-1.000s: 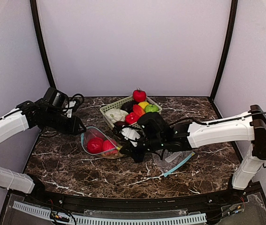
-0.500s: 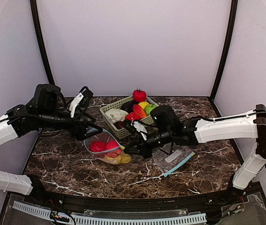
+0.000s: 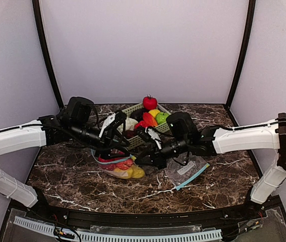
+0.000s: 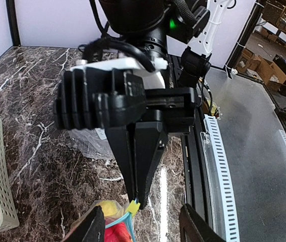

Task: Place the food in the zip-top bag and seal the zipper
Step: Zip the zipper of the food storage bag.

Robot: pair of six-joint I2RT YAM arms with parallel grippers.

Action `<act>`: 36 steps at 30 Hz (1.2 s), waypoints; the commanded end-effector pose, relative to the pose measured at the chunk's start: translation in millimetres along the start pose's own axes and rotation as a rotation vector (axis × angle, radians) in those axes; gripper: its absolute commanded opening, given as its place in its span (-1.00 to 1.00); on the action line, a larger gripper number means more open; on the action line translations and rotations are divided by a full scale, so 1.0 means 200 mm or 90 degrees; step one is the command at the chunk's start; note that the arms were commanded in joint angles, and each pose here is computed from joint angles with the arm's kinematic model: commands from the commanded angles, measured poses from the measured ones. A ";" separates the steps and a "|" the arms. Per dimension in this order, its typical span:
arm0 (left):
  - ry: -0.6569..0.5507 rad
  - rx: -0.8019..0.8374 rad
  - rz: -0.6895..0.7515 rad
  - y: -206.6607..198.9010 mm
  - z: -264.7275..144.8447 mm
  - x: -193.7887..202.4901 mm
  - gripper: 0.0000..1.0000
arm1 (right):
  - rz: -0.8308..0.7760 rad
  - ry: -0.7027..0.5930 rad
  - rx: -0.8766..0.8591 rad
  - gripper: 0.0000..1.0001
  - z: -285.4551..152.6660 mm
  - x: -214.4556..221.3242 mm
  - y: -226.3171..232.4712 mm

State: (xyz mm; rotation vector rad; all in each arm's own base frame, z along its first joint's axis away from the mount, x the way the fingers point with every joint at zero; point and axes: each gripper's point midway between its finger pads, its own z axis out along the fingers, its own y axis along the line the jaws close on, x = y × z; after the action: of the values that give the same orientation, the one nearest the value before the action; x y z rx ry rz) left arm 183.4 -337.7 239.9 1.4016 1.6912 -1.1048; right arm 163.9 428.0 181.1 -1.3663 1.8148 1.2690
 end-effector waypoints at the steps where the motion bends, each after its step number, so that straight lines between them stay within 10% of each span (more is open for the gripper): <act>1: 0.014 0.049 0.033 -0.05 0.02 0.04 -0.02 | -0.021 -0.036 -0.017 -1.00 -0.04 -0.08 0.03; 36: 0.135 0.070 -0.014 -0.02 0.21 0.26 -0.93 | -0.003 -0.040 0.009 -1.00 -0.05 -0.11 -0.04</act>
State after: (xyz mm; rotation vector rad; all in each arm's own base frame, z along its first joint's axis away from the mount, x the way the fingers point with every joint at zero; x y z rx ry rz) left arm 179.4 -357.6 188.7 1.5750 1.7568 -1.0972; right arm 163.5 421.7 176.0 -1.3694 1.8595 1.2868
